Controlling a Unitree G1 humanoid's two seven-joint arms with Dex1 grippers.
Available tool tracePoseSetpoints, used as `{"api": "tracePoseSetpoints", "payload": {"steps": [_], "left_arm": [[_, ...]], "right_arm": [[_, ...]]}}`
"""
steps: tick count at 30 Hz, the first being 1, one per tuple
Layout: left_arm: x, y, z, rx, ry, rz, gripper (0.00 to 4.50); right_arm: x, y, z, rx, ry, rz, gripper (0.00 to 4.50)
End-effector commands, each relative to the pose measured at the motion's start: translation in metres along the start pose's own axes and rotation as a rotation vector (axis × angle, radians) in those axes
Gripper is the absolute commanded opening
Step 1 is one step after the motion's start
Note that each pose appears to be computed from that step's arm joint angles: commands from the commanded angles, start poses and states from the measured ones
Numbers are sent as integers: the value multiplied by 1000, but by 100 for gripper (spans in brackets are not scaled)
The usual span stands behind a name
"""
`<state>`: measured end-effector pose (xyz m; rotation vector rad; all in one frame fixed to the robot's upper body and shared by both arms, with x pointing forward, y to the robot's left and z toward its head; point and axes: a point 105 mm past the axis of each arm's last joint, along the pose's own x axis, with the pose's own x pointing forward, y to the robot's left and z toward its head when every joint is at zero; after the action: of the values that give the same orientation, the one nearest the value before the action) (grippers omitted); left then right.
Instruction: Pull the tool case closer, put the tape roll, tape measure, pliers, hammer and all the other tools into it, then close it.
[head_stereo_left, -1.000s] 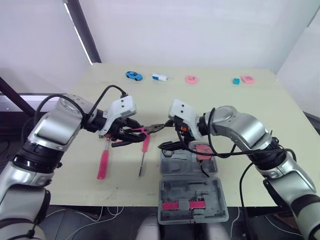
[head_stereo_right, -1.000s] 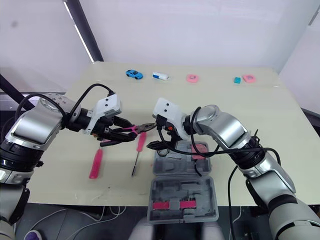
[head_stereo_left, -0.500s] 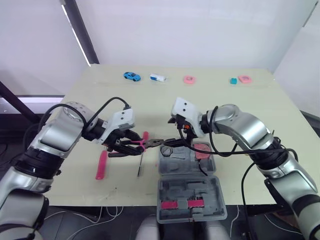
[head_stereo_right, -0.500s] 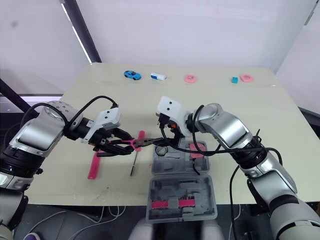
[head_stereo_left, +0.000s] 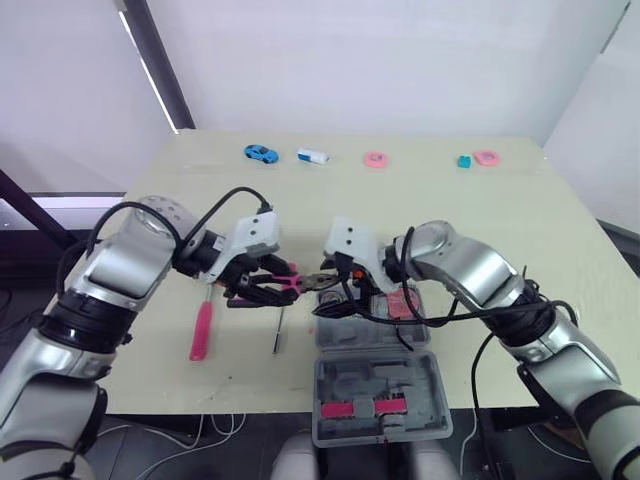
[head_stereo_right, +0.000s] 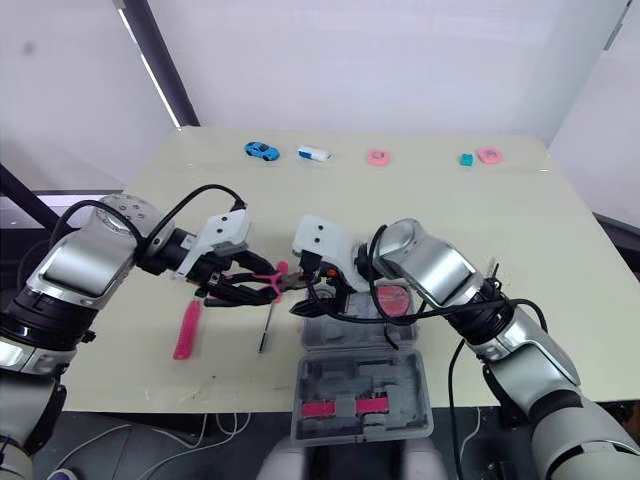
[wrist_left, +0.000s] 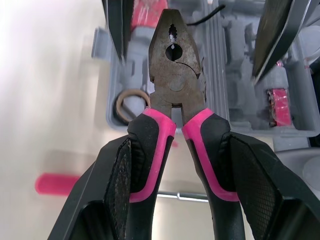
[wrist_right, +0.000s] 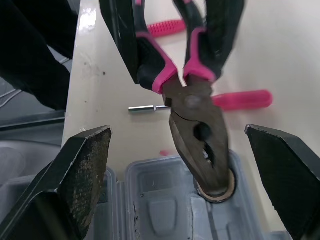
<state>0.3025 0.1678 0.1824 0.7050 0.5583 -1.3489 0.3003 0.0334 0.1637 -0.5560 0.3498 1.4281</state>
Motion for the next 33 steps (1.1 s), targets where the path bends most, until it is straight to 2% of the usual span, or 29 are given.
{"api": "tracePoseSetpoints", "payload": {"steps": [1,4,6,7,8,10,12,13,22,25,26,27,29,33], "left_arm": [[-5,-3,14,68,-7,-11,238],[-5,-3,15,73,-6,-15,238],[-4,-4,15,79,-1,-20,238],[-5,-5,14,84,5,-22,238],[-4,-5,14,85,7,-22,238],[-3,-5,15,88,9,-26,238],[-2,-5,14,97,21,-31,238],[-2,-6,13,101,29,-34,238],[0,-5,14,105,25,-37,238],[5,-2,21,65,-71,-4,238],[7,-2,22,53,-102,9,340],[8,-4,23,36,-124,14,367],[10,-7,24,1,-163,34,450],[12,-10,25,-89,-279,105,450]], "right_arm": [[-1,-2,14,-47,-32,-7,450],[0,-3,16,-50,-34,-6,450],[0,-3,17,-52,-37,-6,400],[0,-4,17,-52,-37,-9,349],[-1,-4,18,-55,-35,-5,337],[-2,-4,18,-60,-34,-5,227],[-2,-3,19,-69,-33,-2,135],[-2,-2,21,-71,-36,0,102],[-1,1,23,-73,-41,13,103],[-6,1,10,-61,-23,9,103],[-8,1,6,-57,-18,7,103],[-10,1,3,-54,-14,6,103],[-15,2,-5,-48,-2,1,103],[-27,4,-20,-26,10,-7,103]]}}
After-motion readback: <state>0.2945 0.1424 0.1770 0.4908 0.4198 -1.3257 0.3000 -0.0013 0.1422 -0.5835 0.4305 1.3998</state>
